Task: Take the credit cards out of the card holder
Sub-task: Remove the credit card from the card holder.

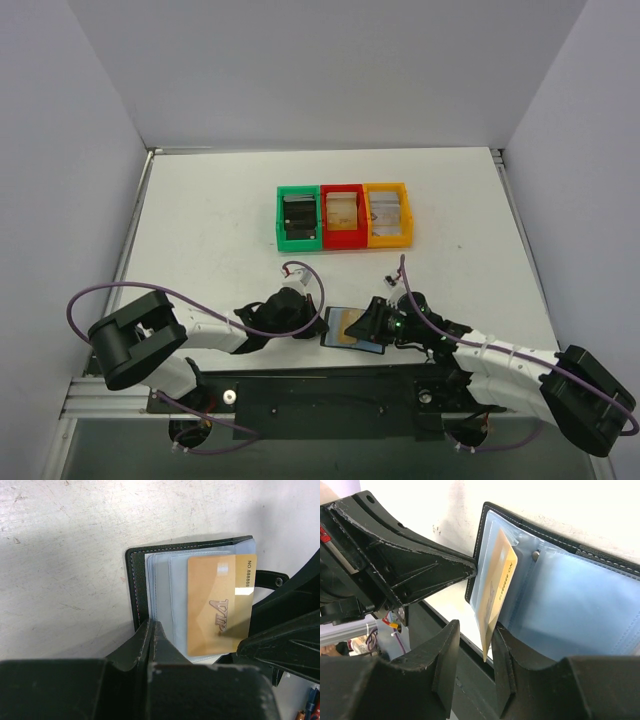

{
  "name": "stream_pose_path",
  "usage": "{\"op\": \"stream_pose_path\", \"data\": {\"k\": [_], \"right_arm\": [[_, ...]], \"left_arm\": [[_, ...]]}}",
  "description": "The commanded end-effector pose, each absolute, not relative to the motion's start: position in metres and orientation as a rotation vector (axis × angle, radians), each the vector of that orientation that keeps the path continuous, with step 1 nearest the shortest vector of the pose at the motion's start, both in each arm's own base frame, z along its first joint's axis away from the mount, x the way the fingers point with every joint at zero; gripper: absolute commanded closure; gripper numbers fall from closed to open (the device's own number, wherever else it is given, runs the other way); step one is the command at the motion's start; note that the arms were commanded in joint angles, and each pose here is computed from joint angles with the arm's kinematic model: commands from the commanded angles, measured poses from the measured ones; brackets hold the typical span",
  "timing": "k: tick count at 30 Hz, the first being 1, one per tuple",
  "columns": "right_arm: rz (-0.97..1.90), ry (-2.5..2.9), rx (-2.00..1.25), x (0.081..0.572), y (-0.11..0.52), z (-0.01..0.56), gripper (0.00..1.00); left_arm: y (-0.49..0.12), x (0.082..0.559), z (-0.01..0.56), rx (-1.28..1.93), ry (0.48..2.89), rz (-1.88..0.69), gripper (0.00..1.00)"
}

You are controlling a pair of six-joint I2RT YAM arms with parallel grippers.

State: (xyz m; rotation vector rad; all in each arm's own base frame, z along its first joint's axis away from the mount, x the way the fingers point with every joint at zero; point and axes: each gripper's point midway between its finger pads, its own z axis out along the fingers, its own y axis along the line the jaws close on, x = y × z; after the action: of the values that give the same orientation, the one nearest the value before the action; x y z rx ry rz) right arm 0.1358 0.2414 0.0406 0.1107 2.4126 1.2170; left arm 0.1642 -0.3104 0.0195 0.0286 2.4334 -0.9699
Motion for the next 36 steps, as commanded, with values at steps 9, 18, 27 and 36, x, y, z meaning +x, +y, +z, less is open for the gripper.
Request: {"op": "stream_pose_path", "data": {"k": [9,18,27,36], "right_arm": [[1.184,2.386,0.14,0.1439,0.2359,0.0405,0.83],[1.174,2.371,0.163,0.1461,0.2301,0.0421,0.86],[1.173,2.386,0.154,0.1451,0.2306,0.0396,0.93],[1.164,2.394,0.167,0.1452,0.2293,0.0382,1.0]], "left_arm": [[-0.2759,0.1582,-0.0165,0.021,2.542,-0.75,1.0],[-0.2748,0.1578,-0.0166,0.019,2.542,-0.749,1.0],[-0.2751,0.1576,-0.0168,0.015,2.542,-0.753,1.0],[-0.2746,0.1572,-0.0155,0.015,2.539,-0.756,1.0]]}}
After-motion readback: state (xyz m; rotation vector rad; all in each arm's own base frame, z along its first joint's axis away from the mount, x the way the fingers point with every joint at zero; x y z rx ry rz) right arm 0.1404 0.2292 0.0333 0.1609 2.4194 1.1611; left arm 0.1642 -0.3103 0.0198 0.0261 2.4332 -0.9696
